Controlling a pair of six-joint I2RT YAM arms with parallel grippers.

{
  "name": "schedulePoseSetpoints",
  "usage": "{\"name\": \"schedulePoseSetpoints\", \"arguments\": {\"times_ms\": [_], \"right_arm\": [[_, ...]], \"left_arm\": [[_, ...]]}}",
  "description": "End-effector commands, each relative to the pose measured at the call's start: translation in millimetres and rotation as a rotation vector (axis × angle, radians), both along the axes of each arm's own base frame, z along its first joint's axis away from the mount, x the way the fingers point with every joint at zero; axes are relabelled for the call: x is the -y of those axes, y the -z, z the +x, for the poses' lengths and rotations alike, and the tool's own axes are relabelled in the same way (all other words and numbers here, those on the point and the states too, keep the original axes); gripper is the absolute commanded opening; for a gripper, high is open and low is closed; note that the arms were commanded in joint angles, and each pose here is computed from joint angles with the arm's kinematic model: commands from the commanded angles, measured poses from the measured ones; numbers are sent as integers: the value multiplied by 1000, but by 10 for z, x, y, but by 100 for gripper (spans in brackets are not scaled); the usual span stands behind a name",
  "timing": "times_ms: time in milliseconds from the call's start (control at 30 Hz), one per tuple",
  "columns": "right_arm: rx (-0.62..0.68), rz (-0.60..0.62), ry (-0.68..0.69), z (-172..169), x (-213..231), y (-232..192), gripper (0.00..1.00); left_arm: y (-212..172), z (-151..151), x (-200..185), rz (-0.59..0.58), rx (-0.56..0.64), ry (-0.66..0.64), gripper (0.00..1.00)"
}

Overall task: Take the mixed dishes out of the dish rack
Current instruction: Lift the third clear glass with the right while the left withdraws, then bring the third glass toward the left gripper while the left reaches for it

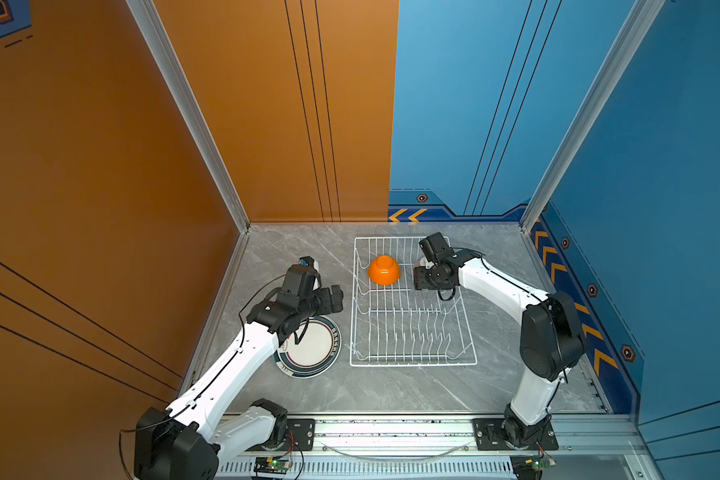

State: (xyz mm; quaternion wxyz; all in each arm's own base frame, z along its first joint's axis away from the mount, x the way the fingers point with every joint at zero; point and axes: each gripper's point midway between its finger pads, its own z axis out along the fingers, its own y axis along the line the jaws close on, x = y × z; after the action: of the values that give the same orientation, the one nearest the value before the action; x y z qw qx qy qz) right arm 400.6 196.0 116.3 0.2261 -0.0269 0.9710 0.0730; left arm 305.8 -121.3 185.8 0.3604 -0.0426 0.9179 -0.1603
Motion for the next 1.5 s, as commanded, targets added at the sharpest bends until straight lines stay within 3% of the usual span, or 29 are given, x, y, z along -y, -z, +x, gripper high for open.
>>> {"name": "schedulePoseSetpoints", "arguments": {"times_ms": [0,333,700,933,1167,1400,1467], "right_arm": [[11,108,-7,-21,-157,-244,54],[96,318,-14,-127,-314,-733,54],[143,563,9,-265,-328,-1136,53],[161,726,16,-314,-356,-1353,53],[180,886,-8,-367,-445,-1624,53],[158,1014,-44,-431,-562,-1766,53],[156,1020,-51,-455,-566,-1779,53]], "left_arm": [[-73,20,105,-65,43,22,98],[-125,77,247,-144,56,49,98],[-303,166,661,-365,109,124,98],[-535,201,1113,-495,138,267,98],[-691,173,1510,-552,179,401,99],[-866,196,1739,-606,258,501,88],[-905,204,1783,-618,268,523,77]]}}
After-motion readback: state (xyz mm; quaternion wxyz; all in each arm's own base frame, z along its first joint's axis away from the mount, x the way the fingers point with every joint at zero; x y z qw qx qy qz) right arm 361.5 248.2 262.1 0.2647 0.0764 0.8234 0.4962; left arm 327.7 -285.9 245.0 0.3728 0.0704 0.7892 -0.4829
